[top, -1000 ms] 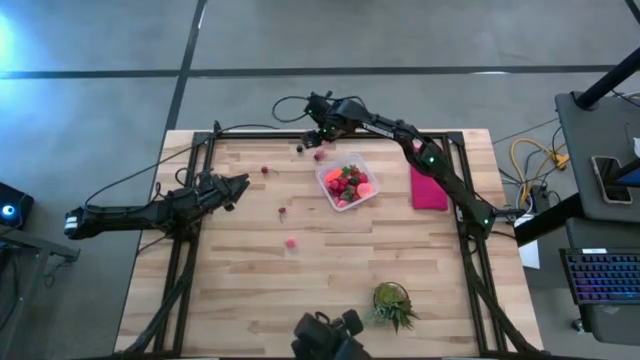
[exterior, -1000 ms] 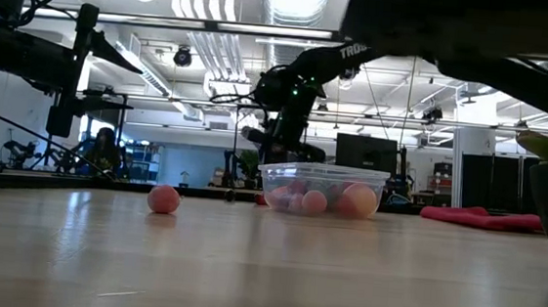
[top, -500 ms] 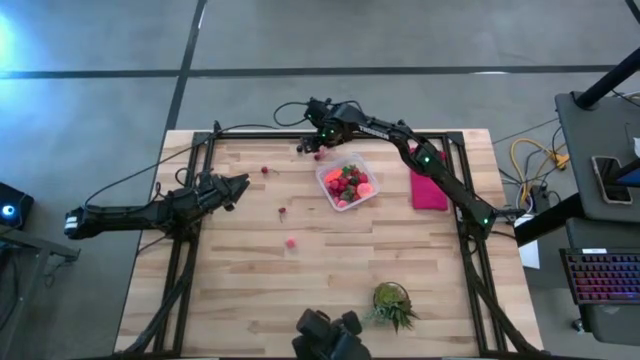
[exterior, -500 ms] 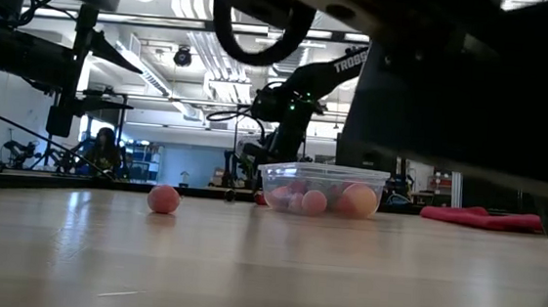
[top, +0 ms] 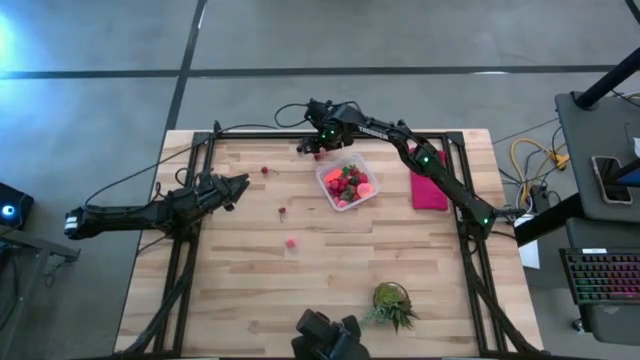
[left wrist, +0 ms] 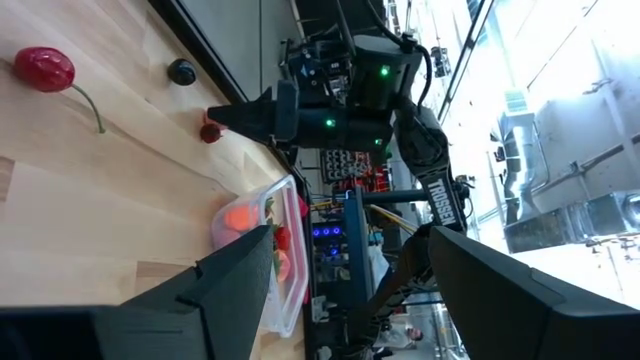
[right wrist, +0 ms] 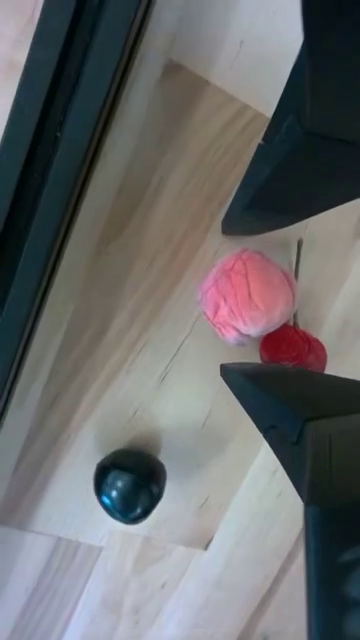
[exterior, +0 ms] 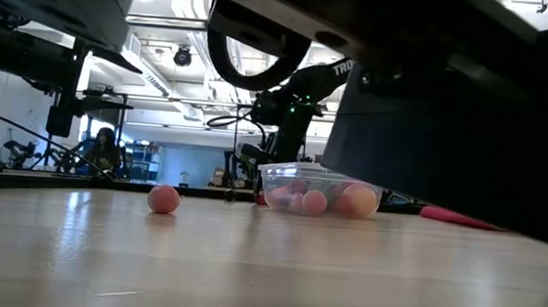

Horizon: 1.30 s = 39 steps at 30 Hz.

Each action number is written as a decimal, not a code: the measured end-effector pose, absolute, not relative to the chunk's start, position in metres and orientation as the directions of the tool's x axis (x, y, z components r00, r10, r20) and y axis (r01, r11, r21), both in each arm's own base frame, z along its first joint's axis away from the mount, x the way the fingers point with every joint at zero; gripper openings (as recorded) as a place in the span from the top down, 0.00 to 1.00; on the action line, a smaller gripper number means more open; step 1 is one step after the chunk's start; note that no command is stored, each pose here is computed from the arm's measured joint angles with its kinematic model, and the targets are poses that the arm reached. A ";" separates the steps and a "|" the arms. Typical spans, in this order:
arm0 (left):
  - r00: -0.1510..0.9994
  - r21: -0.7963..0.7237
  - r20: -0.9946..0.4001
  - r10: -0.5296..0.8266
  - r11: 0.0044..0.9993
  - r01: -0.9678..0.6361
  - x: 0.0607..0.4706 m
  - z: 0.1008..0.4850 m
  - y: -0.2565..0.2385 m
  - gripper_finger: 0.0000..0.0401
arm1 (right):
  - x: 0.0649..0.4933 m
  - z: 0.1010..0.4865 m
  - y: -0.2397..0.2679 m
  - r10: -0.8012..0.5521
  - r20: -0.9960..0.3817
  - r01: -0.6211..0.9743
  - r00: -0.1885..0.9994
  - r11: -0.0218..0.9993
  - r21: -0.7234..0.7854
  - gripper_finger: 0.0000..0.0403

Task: Pick and placing Produce into tupperware
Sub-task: Put the pink apricot into the transparent container

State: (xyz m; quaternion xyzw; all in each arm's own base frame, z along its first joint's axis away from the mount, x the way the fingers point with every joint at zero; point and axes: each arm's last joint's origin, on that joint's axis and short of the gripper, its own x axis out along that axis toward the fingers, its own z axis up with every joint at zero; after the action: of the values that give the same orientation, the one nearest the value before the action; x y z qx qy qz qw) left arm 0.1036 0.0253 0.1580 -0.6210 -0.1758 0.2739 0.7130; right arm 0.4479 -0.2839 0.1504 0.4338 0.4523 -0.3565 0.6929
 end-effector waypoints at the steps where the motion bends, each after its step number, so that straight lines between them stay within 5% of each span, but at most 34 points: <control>1: 0.789 -0.982 -0.090 0.608 0.079 -0.173 0.104 0.158 0.025 0.36 | 0.448 0.150 -0.284 -0.102 -0.936 0.887 0.337 0.368 0.279 0.49; 24: 0.788 -0.982 -0.088 0.609 0.079 -0.171 0.104 0.158 0.025 0.36 | 0.449 0.155 -0.282 -0.095 -0.932 0.887 0.350 0.354 0.297 0.65; 39: 0.788 -0.982 -0.089 0.609 0.079 -0.171 0.104 0.158 0.025 0.36 | 0.437 0.218 -0.260 -0.097 -0.924 0.847 0.369 0.444 0.291 0.68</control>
State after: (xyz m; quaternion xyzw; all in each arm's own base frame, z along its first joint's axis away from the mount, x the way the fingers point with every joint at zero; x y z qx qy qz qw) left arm 0.1036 0.0253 0.1581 -0.6211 -0.1761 0.2735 0.7130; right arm 0.4372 -0.2601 0.2181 0.4119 0.4554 -0.3291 0.7174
